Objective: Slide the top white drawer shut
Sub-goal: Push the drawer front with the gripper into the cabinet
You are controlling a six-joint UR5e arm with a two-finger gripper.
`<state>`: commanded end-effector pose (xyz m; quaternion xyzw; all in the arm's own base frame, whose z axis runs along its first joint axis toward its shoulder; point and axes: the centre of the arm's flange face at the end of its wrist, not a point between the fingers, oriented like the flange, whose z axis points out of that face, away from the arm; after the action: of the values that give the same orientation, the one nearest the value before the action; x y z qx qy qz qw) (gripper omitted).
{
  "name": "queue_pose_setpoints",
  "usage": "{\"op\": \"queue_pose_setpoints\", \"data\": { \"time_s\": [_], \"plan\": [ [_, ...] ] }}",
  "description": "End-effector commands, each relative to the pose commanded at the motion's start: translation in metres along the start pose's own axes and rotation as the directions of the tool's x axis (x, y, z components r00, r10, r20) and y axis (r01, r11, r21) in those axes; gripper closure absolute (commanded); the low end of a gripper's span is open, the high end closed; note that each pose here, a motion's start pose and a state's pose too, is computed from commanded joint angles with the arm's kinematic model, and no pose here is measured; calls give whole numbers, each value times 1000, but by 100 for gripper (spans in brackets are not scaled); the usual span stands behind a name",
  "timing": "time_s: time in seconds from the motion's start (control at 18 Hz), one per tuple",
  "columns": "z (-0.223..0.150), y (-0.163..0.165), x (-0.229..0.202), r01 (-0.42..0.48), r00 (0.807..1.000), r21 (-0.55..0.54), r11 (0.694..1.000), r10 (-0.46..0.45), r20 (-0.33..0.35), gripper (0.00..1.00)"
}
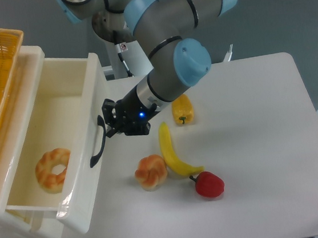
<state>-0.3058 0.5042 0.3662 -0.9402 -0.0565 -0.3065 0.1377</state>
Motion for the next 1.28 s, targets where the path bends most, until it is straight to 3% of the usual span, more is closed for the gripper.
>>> {"op": "queue_pose_setpoints", "data": {
  "time_s": [1.28],
  "plan": [
    [47,-14,41,-13,1000,-74,997,12,-19,100]
  ]
}}
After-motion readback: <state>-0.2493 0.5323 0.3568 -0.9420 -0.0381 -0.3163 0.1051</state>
